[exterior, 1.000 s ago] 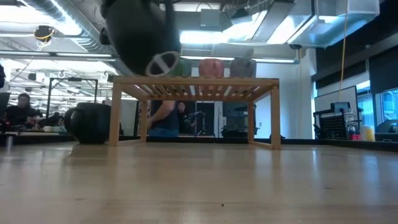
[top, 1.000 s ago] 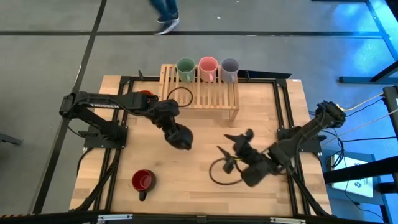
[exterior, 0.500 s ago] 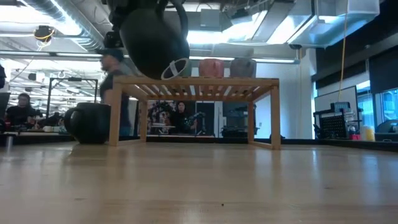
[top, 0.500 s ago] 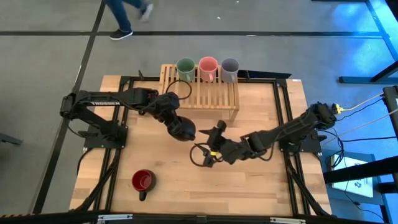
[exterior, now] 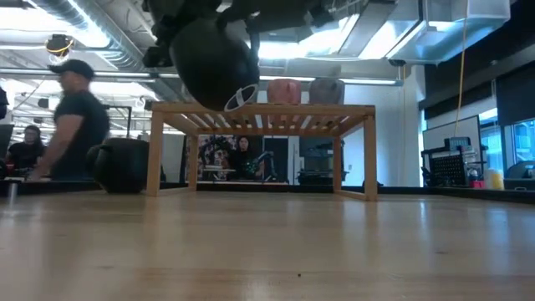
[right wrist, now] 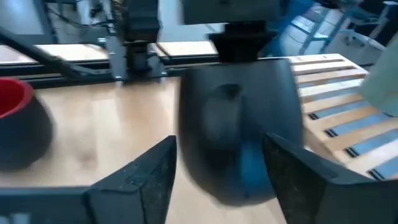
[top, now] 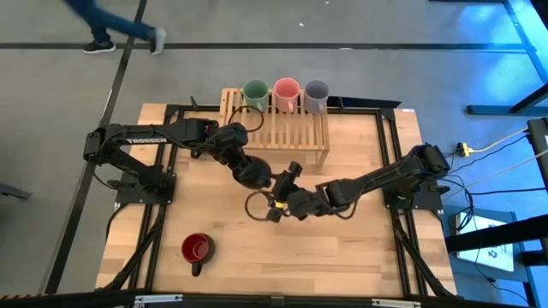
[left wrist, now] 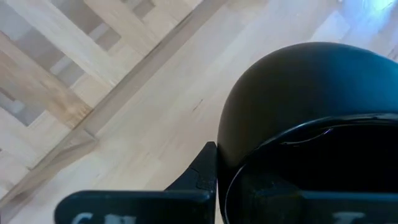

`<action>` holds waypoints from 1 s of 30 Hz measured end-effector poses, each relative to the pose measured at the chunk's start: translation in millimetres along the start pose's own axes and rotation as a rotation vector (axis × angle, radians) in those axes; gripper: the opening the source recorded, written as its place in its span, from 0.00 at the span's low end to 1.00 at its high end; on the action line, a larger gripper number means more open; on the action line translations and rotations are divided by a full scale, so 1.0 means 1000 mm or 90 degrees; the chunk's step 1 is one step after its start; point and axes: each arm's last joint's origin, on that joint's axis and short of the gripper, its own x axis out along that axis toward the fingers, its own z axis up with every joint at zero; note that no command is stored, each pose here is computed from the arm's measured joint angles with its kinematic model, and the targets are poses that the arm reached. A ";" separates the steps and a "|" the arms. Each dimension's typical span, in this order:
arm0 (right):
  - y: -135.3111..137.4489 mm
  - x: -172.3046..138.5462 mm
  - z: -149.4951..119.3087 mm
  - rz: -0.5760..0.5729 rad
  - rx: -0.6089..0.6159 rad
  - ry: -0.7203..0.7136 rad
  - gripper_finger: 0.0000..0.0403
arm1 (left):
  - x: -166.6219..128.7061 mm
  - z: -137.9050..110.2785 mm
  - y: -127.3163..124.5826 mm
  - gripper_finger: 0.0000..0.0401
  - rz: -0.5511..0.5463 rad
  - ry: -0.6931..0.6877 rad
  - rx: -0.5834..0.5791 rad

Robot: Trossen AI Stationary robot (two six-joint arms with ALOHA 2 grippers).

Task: Place coffee mugs
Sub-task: Put the black mug on the shelf

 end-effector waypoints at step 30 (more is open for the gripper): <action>-0.015 -0.043 0.016 -0.028 0.010 0.011 0.10 | -0.039 -0.003 0.002 0.28 -0.070 -0.086 0.020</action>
